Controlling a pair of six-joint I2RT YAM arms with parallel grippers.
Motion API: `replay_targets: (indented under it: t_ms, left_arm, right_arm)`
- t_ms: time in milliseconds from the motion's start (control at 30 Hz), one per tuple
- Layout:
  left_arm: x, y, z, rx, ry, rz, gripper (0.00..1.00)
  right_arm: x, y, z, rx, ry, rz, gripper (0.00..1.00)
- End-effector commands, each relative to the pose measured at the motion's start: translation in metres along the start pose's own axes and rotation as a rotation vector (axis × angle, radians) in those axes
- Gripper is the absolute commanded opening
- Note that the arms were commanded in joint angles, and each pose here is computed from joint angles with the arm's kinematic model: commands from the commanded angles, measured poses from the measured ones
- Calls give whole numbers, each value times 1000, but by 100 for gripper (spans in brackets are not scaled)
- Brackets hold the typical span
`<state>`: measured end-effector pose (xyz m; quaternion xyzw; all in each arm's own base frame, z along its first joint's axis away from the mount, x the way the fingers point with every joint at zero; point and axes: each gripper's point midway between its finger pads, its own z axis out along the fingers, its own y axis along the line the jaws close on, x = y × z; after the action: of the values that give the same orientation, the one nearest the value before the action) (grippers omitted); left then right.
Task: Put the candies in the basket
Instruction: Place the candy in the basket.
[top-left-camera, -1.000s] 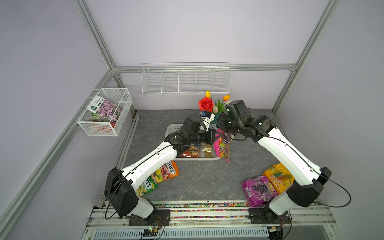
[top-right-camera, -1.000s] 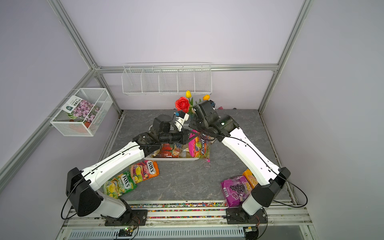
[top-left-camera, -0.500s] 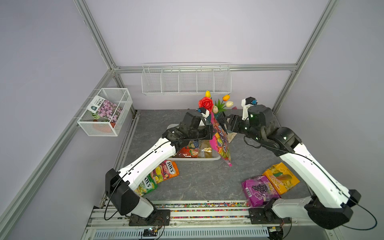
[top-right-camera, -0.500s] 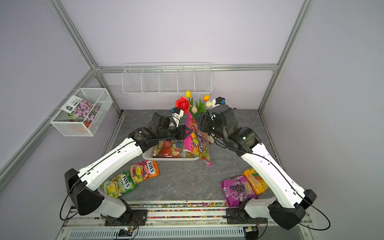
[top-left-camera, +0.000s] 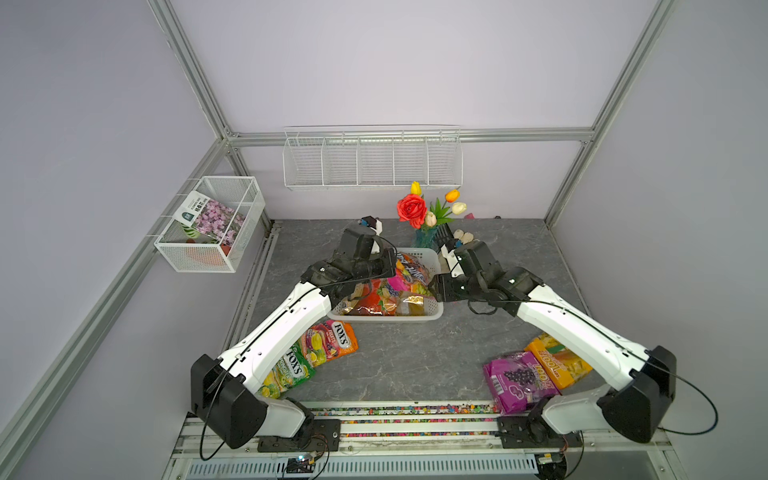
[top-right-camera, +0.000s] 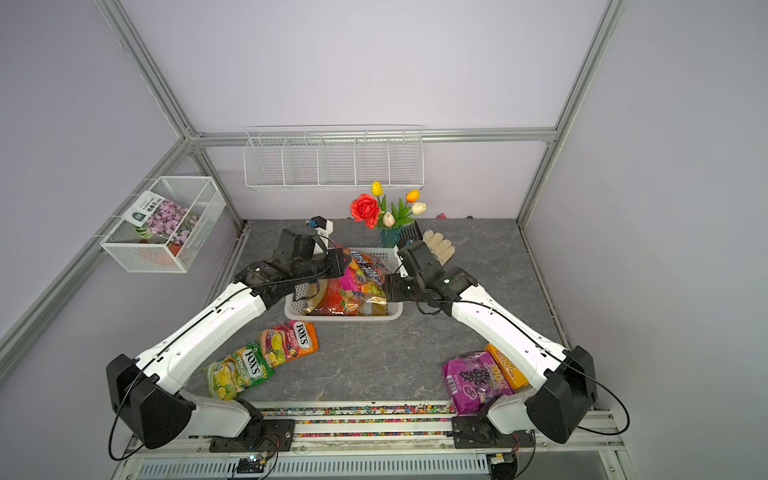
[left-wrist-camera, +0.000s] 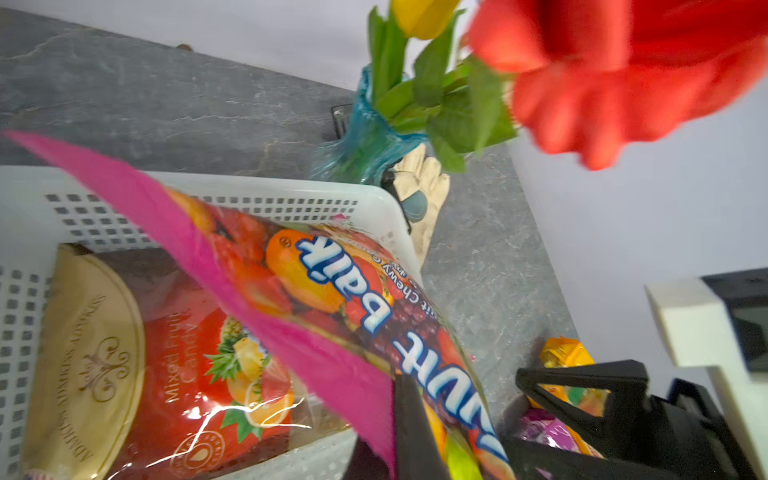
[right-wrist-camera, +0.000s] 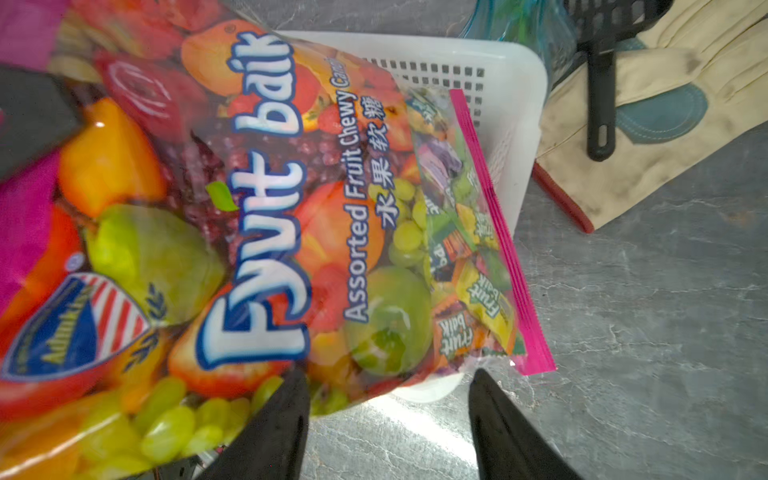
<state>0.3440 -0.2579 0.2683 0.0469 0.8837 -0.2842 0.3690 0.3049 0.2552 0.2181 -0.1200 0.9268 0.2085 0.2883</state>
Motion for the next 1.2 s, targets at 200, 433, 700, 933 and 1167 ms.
replay_targets:
  t_ms: [200, 433, 700, 933, 1167]
  left_arm:
    - [20, 66, 31, -142, 47, 15, 0]
    - [24, 107, 39, -181, 121, -49, 0]
    - [47, 134, 67, -228, 210, -39, 0]
    - [43, 112, 88, -147, 180, -11, 0]
    - [56, 94, 112, -158, 216, 77, 0]
  right_arm:
    - [14, 7, 30, -80, 39, 30, 62]
    - [37, -6, 43, -33, 109, 53, 62]
    - [40, -8, 47, -13, 127, 65, 61]
    - [34, -23, 49, 93, 92, 78, 59]
    - [30, -9, 57, 25, 104, 68, 56]
